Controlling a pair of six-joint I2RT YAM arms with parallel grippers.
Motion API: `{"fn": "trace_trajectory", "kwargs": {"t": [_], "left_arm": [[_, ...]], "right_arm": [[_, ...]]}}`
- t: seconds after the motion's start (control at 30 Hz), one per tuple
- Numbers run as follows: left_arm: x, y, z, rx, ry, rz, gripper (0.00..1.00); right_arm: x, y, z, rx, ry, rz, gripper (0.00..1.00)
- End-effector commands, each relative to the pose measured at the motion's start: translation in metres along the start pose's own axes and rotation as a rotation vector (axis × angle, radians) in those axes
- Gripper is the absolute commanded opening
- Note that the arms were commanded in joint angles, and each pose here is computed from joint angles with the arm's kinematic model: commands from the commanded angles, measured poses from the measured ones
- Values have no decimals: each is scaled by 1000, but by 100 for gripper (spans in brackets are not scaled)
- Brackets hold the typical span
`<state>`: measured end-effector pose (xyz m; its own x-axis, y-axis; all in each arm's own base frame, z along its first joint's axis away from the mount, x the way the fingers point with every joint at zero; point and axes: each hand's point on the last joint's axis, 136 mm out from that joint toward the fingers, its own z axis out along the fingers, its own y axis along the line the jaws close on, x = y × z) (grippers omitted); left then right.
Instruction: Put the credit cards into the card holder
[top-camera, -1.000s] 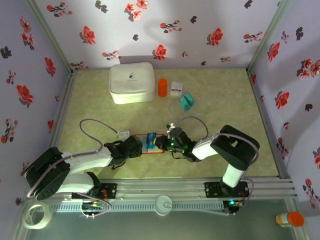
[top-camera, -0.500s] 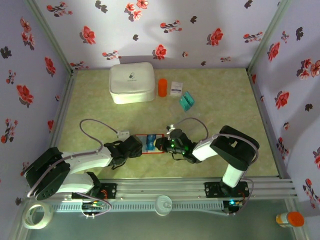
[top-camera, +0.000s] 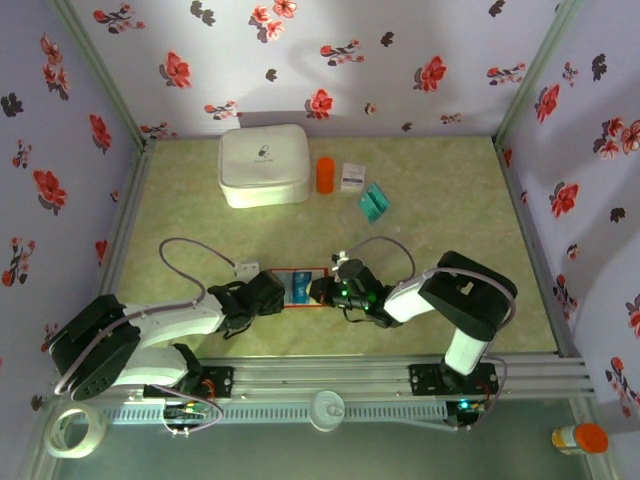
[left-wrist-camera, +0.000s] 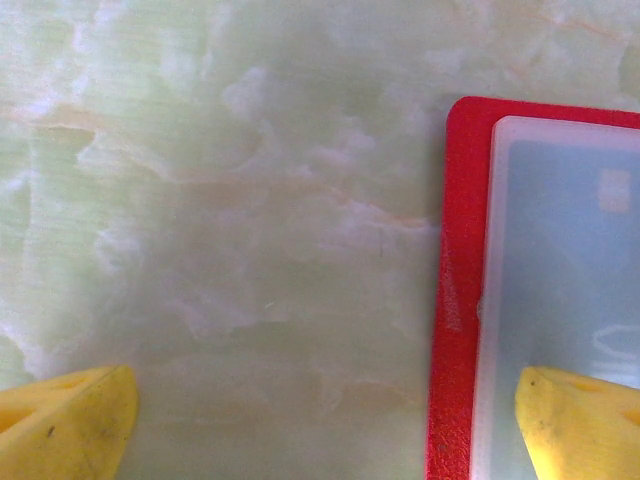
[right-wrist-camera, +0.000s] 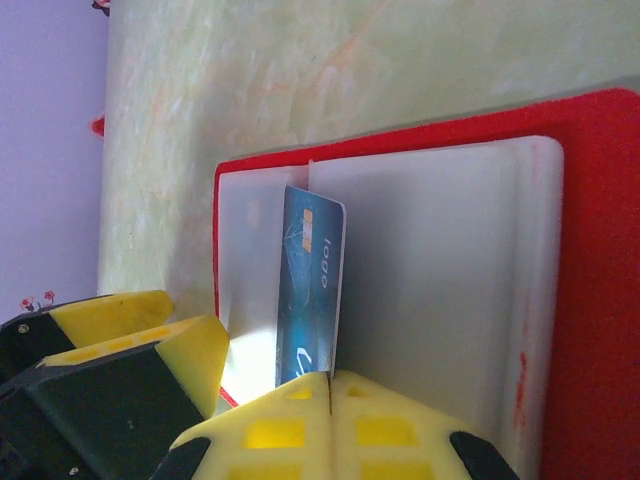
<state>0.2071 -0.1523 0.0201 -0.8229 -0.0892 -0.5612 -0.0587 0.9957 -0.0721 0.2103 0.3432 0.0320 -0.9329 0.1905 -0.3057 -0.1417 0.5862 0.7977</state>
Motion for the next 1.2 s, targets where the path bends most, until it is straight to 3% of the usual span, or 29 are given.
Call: {"fn": "trace_trajectory", "kwargs": {"t": [0.0,0.8,1.17], "left_arm": [[12,21,3,-72,31,16,97],[14,21,4,-72,33,16,97],[13,20,4,-65,31,13,97]], "right_arm": [[15,-17,3,71,54,20,0],[20,-19,7,118,109,31,0],[33,-16,23,158,219,8,0]]}}
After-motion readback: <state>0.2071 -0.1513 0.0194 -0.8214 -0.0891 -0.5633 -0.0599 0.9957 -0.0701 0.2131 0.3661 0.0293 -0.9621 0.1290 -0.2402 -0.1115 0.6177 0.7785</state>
